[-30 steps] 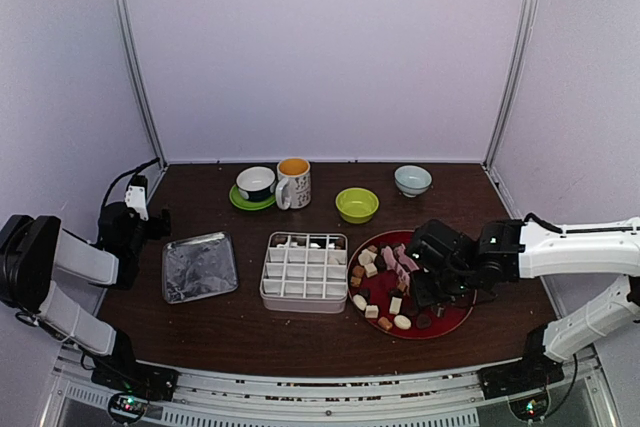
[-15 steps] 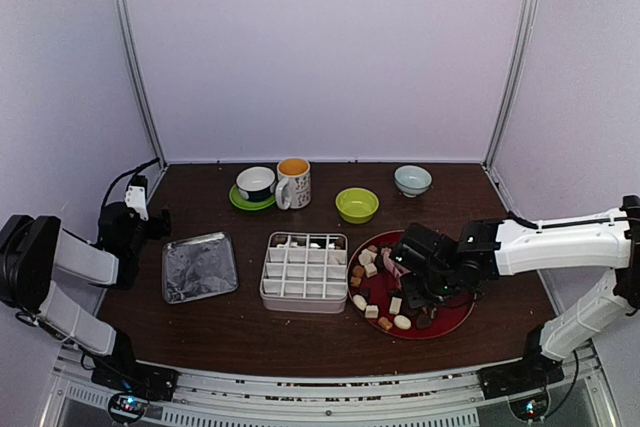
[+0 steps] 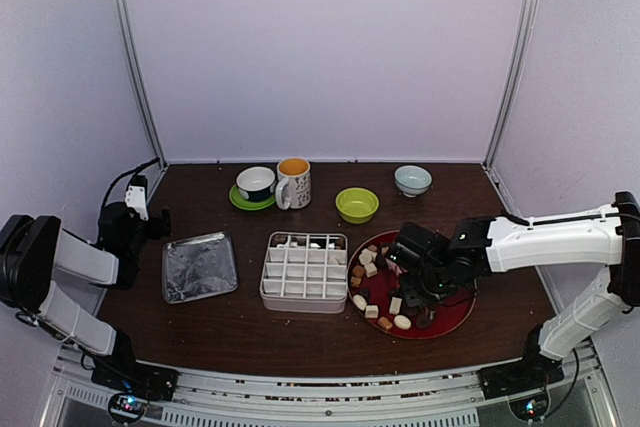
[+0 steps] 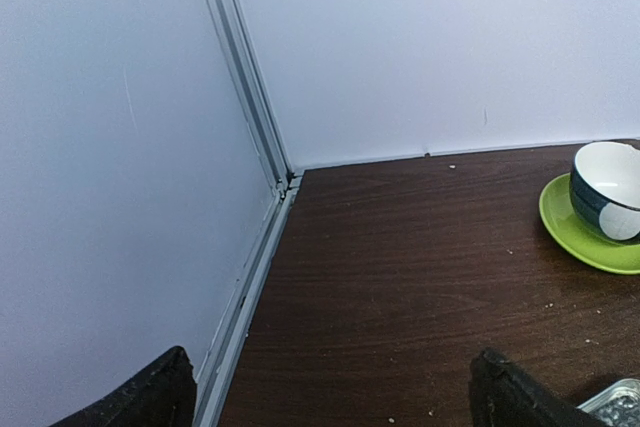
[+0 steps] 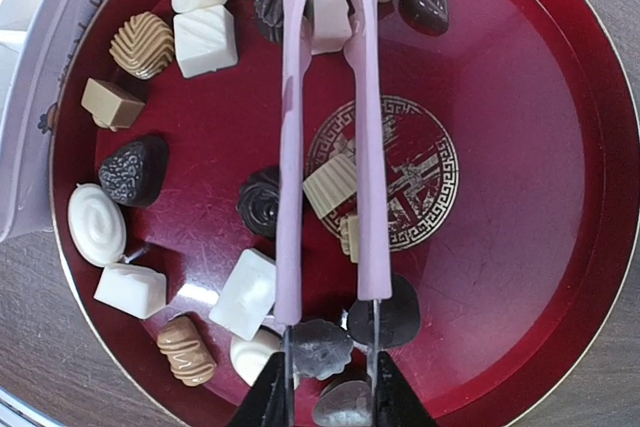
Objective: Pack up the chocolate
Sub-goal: Pick up the fake chocolate from the plate.
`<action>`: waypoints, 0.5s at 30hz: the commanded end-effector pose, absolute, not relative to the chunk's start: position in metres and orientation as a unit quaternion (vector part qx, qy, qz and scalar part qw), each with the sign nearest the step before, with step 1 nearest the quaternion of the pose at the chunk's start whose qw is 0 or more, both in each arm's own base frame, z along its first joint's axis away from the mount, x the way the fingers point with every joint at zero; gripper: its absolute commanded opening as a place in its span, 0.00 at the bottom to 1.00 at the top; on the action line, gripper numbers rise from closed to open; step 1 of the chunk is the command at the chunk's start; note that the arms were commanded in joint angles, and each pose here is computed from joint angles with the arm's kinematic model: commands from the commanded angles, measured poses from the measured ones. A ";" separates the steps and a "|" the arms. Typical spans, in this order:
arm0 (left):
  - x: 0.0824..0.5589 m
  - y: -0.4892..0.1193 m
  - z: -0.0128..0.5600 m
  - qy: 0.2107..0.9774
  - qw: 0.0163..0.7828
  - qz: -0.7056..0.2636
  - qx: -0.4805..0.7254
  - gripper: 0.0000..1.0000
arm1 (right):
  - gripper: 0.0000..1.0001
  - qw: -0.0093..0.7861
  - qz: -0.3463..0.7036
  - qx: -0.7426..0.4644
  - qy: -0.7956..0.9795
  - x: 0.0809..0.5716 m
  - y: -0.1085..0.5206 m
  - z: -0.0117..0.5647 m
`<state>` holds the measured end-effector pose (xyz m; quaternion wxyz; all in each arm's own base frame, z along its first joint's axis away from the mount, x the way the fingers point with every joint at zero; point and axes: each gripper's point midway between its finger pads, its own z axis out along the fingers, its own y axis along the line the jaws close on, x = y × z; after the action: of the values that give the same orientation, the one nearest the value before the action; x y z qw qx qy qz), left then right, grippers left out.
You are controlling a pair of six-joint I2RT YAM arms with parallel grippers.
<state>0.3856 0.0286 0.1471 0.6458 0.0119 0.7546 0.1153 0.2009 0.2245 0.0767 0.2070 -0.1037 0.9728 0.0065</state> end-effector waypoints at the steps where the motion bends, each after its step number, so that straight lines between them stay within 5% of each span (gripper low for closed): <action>1: 0.389 0.030 0.165 0.733 0.670 0.119 0.012 0.98 | 0.23 0.238 0.016 -0.091 0.967 0.209 0.223 0.098; 15: 0.389 0.030 0.165 0.733 0.670 0.119 0.012 0.98 | 0.19 0.288 0.057 -0.095 0.951 0.208 0.215 0.134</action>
<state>0.3856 0.0286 0.1471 0.6458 0.0119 0.7546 0.1153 0.2032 0.2200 0.1261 0.2653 -0.0942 0.9578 0.0588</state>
